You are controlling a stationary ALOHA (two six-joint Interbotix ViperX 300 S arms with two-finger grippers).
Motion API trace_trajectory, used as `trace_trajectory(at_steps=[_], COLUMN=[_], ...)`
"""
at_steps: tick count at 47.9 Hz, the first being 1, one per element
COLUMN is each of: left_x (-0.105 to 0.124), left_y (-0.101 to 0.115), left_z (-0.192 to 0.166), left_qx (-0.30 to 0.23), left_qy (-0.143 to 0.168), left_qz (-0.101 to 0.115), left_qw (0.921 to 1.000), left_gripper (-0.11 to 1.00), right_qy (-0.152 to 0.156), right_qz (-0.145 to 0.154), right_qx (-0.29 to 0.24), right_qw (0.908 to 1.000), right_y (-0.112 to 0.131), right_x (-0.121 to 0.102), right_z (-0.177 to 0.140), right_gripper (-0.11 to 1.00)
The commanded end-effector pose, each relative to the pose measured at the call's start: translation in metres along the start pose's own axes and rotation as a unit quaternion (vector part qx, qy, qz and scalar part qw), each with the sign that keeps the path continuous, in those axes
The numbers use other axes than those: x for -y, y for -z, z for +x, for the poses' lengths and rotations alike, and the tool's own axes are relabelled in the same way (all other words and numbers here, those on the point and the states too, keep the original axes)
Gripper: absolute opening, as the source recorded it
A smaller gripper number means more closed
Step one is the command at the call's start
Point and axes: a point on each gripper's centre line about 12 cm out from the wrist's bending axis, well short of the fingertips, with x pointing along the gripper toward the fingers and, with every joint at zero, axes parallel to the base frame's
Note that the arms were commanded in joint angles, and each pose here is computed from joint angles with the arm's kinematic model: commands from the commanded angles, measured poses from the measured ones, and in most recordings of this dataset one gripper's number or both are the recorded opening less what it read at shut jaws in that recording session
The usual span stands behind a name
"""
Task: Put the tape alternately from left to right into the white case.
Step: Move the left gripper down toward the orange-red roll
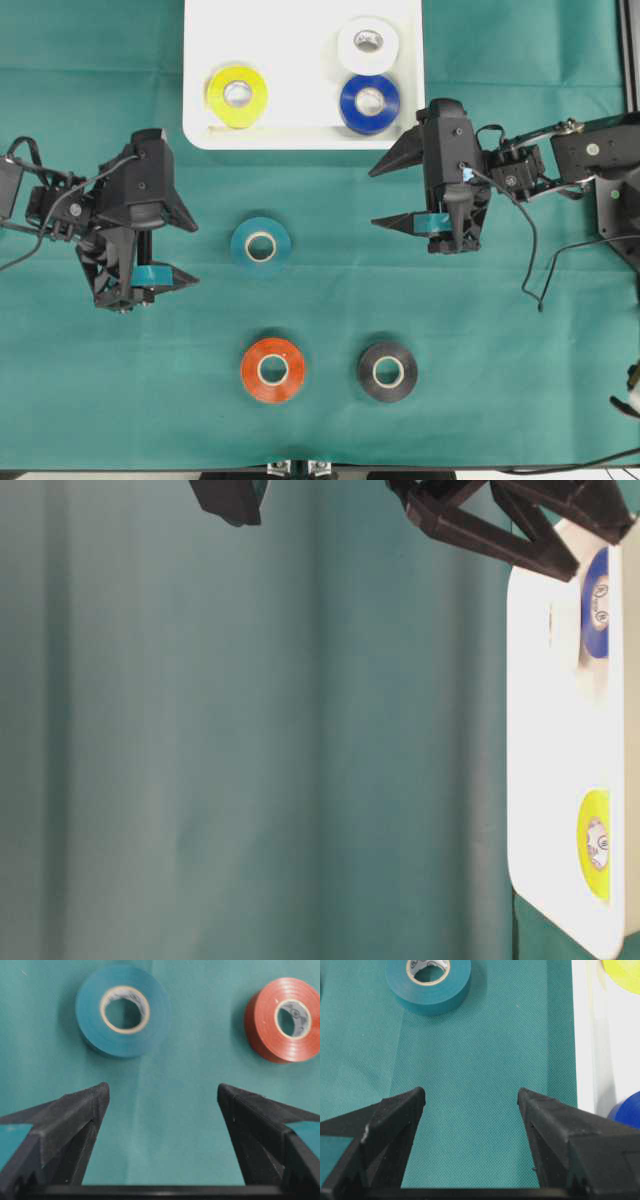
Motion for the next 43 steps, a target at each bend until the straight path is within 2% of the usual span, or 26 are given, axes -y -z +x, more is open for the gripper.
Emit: trace_trajectory(at_steps=[1,5,15,18,29,43], left_x=[0.01,0.016,0.04,0.047,0.066,0.079], left_y=[-0.006,-0.005,-0.009,-0.012,-0.016,-0.02], left_z=[0.005,0.013,0.033,0.04,0.066,0.078], left_qx=[0.004,-0.006,-0.019,-0.022,-0.037,-0.041], left_qy=[0.01,0.012,0.027,0.03,0.034,0.039], left_qz=[-0.007,-0.016,-0.008,-0.011,-0.057,-0.105], left_qw=[0.9999,0.9998,0.9994,0.9992,0.9971,0.9928], left_gripper=[0.69,0.69,0.69,0.69,0.69,0.69], right_qy=[-0.003,-0.002,-0.001,-0.001,-0.002,-0.002], right_qz=[-0.001,0.001,0.001,0.001,0.0,0.0], right_qx=[0.006,0.002,-0.001,-0.002,-0.004,-0.007], right_qw=[1.0,1.0,1.0,1.0,1.0,1.0], right_y=[-0.004,-0.001,0.001,0.002,0.004,0.007], right_x=[-0.002,-0.001,0.0,0.0,0.0,0.0], right_z=[-0.001,0.0,0.0,0.0,0.0,0.0], right_gripper=[0.8,0.8,0.8,0.8,0.8,0.79])
